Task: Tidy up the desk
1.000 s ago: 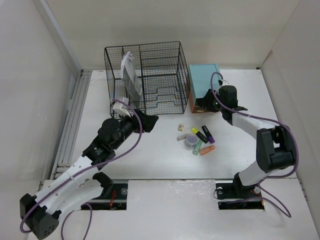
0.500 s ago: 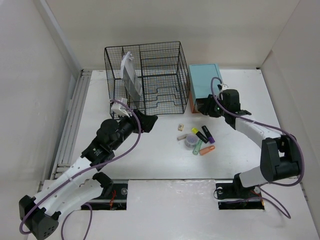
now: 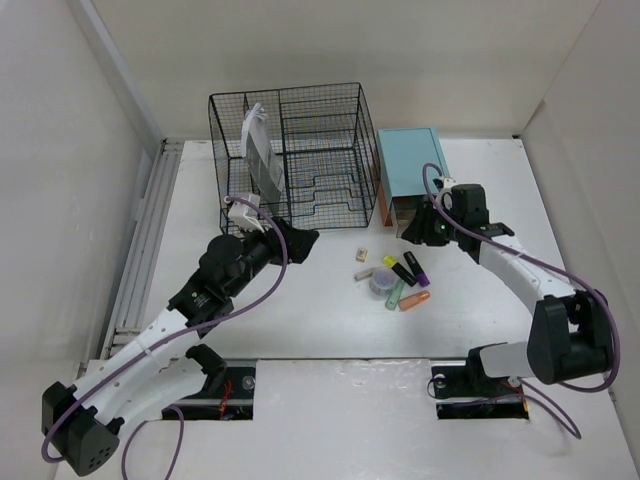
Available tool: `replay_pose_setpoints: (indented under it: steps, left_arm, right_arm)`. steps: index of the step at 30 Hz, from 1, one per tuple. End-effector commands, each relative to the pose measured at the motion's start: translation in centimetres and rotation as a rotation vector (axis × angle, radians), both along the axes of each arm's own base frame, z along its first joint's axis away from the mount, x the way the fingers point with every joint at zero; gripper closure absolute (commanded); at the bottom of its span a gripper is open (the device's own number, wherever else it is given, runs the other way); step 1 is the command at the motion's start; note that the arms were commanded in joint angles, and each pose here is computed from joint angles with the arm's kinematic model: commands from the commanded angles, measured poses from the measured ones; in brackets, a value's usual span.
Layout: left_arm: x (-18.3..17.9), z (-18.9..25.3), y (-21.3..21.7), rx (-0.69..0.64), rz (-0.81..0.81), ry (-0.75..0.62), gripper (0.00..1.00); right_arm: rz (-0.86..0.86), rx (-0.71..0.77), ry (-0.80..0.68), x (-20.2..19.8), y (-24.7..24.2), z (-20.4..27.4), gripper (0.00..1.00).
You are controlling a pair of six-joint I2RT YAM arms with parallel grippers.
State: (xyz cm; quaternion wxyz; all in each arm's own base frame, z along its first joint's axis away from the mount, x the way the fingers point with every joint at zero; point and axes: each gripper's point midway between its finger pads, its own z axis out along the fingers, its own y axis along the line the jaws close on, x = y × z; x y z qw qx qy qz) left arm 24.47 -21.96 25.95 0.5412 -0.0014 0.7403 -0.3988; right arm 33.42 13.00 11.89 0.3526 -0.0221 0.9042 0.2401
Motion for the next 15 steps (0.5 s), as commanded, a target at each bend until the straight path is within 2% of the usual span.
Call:
replay_pose_setpoints:
  steps: [1, 2, 4, 6, 10, 13, 15]
  left_arm:
    - [-0.1, 1.7, -0.5, -0.038, -0.022, -0.065, 0.26]
    - [-0.1, 1.7, -0.5, -0.038, -0.022, -0.065, 0.26]
    - [-0.1, 1.7, -0.5, -0.038, -0.022, -0.065, 0.26]
    - [-0.2, 2.0, -0.4, -0.044, -0.022, -0.072, 0.26]
    - [-0.2, 2.0, -0.4, -0.044, -0.022, -0.072, 0.26]
    - [-0.3, 2.0, -0.5, -0.045, -0.031, -0.072, 0.26]
    - [-0.3, 2.0, -0.5, -0.045, -0.031, -0.072, 0.26]
  right_arm:
    - [0.085, -0.025, -0.091, -0.2, 0.1, 2.0, 0.73]
    - [0.091, -0.032, -0.087, -0.3, 0.0, 1.9, 0.63]
    - [0.115, -0.021, -0.089, -0.5, 0.3, 2.0, 0.35]
    - [0.135, -0.019, -0.116, -0.5, 0.5, 2.7, 0.18]
    - [0.191, 0.003, -0.122, -1.4, 1.1, 3.5, 0.04]
    - [0.252, 0.032, -0.131, -2.4, 1.9, 4.2, 0.04]
    - [0.316, 0.028, -0.134, -3.5, 2.9, 4.6, 0.08]
